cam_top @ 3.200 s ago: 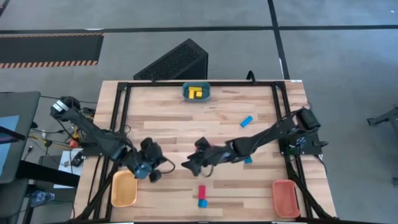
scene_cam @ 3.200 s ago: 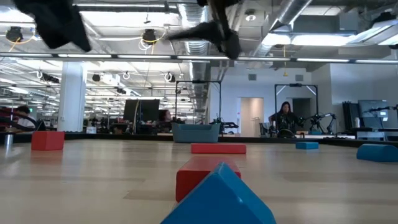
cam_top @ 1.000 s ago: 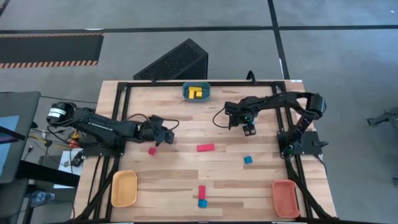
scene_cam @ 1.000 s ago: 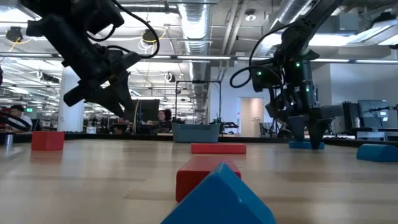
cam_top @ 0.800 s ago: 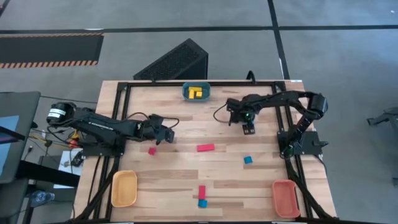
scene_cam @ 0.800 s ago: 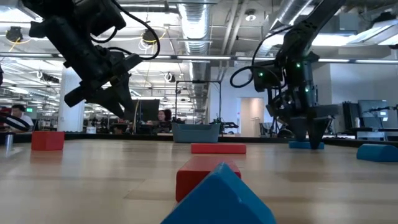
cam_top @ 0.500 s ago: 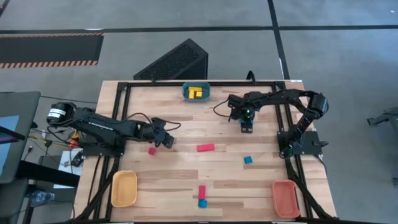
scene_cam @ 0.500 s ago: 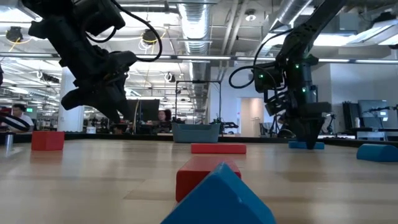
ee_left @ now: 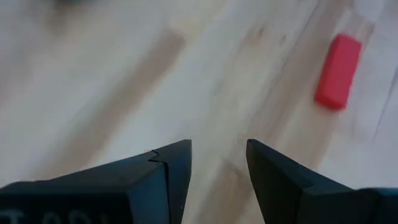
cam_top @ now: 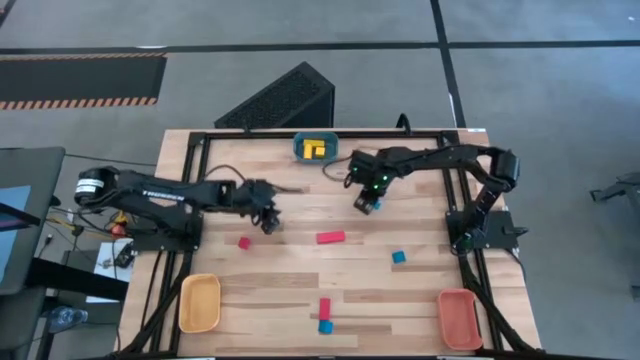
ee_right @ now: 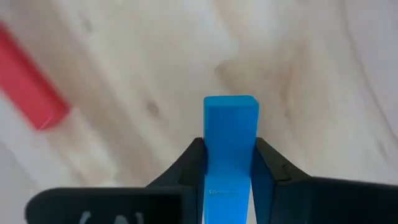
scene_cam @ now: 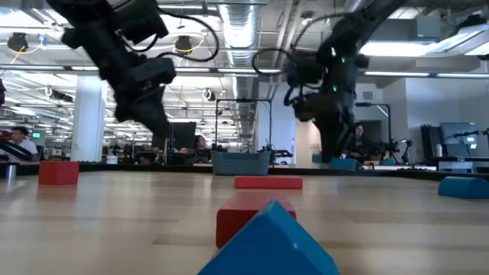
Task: Sort & place blocks by color
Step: Put the top right blue block into the yellow bin
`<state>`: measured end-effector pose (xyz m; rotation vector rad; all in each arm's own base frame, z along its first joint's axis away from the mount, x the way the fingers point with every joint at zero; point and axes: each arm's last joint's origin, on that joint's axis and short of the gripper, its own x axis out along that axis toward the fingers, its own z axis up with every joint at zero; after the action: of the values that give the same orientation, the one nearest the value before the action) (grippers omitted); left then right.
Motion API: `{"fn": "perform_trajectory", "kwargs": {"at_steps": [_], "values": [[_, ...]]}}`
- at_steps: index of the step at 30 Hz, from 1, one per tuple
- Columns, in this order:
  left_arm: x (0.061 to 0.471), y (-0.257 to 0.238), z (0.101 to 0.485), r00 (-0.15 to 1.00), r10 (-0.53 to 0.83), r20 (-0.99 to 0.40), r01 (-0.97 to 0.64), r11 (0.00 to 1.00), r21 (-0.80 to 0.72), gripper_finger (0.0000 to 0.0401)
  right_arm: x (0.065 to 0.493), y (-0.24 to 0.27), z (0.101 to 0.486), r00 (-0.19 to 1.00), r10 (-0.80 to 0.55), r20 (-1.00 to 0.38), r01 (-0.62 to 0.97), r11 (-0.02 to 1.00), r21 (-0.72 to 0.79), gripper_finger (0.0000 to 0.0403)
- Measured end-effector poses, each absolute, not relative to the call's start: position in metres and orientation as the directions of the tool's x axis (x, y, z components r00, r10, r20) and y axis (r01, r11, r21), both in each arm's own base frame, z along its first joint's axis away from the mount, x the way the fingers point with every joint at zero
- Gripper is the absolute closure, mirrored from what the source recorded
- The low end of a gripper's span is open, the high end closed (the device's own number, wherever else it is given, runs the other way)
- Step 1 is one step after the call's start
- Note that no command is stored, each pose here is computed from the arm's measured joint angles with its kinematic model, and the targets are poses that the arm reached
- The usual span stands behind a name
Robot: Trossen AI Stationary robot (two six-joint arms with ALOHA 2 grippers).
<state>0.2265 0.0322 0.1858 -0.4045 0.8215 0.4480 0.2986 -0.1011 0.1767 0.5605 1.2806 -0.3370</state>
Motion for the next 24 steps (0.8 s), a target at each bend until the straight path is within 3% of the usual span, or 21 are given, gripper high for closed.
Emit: {"fn": "perform_trajectory", "kwargs": {"at_steps": [5,12,16,20,24], "values": [[0.234,0.057,0.208,0.659,0.195,-0.726,-0.430,0.890,-0.151,0.0262,0.336,-0.066,0.223,0.402,0.034,-0.915,0.429,0.876,0.221,0.0306],[0.242,0.073,0.237,0.745,0.123,-0.656,-0.303,0.938,-0.168,0.0262,0.360,-0.036,0.288,0.520,-0.108,-0.847,0.362,0.926,0.104,0.0306],[0.247,0.074,0.254,0.781,0.117,-0.614,-0.259,0.954,-0.149,0.0262,0.354,-0.038,0.302,0.465,-0.230,-0.855,0.417,0.909,-0.018,0.0306],[0.251,0.076,0.269,0.801,0.131,-0.585,-0.265,0.952,-0.150,0.0262,0.342,-0.048,0.292,0.382,-0.261,-0.886,0.441,0.895,-0.073,0.0306],[0.246,0.076,0.279,0.731,0.173,-0.660,-0.331,0.936,-0.121,0.0262,0.323,-0.051,0.272,0.321,-0.296,-0.900,0.452,0.883,-0.129,0.0306]]}}
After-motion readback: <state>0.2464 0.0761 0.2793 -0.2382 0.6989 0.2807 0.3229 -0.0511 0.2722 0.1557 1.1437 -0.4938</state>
